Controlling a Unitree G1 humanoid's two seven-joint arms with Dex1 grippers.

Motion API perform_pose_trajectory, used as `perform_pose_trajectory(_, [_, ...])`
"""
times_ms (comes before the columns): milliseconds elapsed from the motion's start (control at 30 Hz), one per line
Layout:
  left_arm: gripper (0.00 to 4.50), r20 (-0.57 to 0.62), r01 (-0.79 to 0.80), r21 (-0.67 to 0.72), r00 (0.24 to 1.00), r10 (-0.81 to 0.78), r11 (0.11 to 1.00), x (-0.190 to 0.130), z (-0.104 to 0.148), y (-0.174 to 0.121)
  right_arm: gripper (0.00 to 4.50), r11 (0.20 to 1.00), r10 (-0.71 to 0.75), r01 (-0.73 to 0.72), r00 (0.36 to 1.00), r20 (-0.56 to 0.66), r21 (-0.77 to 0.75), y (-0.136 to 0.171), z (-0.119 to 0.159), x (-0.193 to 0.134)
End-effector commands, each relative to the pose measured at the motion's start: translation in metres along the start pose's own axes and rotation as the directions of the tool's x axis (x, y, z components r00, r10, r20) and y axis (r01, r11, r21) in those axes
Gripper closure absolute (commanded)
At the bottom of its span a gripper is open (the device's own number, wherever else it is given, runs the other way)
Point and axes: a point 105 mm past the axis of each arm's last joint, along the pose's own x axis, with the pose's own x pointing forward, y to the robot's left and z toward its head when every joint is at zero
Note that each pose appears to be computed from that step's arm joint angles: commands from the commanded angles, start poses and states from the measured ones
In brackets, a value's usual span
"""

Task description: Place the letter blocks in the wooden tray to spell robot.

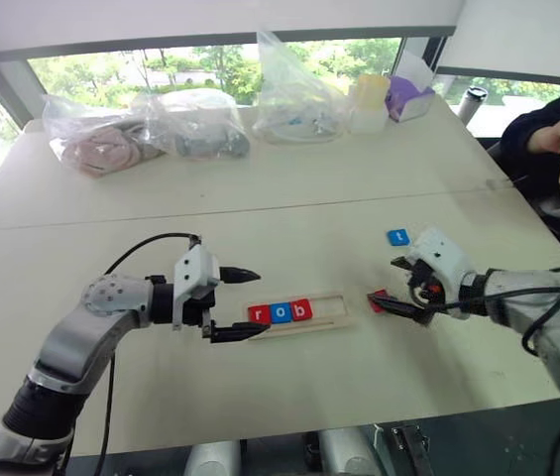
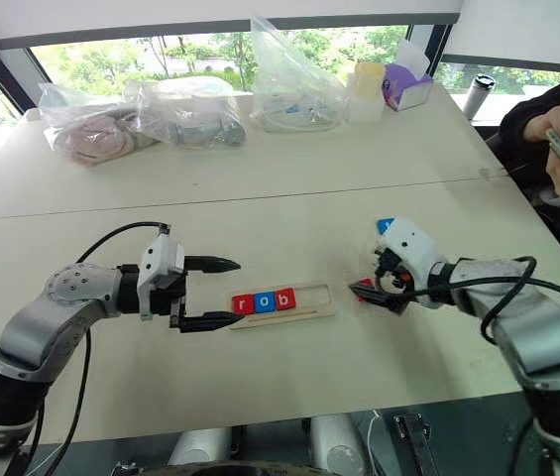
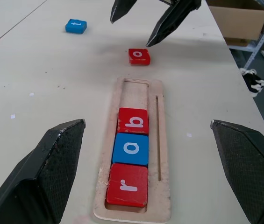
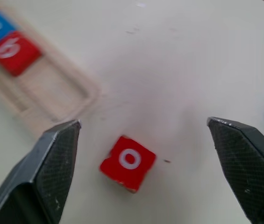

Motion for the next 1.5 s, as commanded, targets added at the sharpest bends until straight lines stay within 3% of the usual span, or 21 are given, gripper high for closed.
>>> perform_pose_trajectory(33, [0.0, 0.017, -0.014, 0.04, 1.0, 0.014, 0.999, -0.002, 0.008, 0.002, 0.05, 0.982, 0.109, -0.11, 0.994, -0.015, -0.151, -0.001, -0.004, 0.002])
perform_pose_trajectory(233, [0.0, 0.018, -0.027, 0.042, 0.999, 0.027, 0.999, -0.003, 0.009, 0.002, 0.05, 0.961, 0.166, -0.173, 0.985, -0.047, -0.214, -0.012, -0.016, 0.011])
perform_pose_trajectory(533, [0.0, 0.019, -0.038, 0.044, 0.999, 0.037, 0.998, -0.003, 0.01, 0.003, 0.05, 0.954, 0.222, -0.233, 0.972, -0.076, -0.189, -0.02, -0.029, 0.017])
perform_pose_trajectory(633, [0.0, 0.02, -0.041, 0.045, 0.999, 0.04, 0.998, -0.003, 0.01, 0.003, 0.87, 0.95, 0.229, -0.239, 0.971, -0.074, -0.199, -0.021, -0.03, 0.019])
perform_pose_trajectory(800, [0.0, 0.019, -0.041, 0.042, 0.999, 0.04, 0.998, -0.003, 0.009, 0.003, 3.3, 0.945, 0.224, -0.229, 0.973, -0.05, -0.234, -0.02, -0.017, 0.021])
perform_pose_trajectory(1133, [0.0, 0.018, -0.026, 0.036, 1.0, 0.025, 0.999, -0.004, 0.009, 0.0, 3.3, 0.907, 0.317, -0.3, 0.948, 0.01, -0.296, 0.014, 0.031, 0.031])
perform_pose_trajectory(1500, [0.0, 0.013, -0.026, 0.036, 1.0, 0.026, 0.999, -0.005, 0.008, -0.003, 3.3, 0.889, 0.343, -0.329, 0.939, -0.012, -0.32, 0.034, 0.035, 0.057])
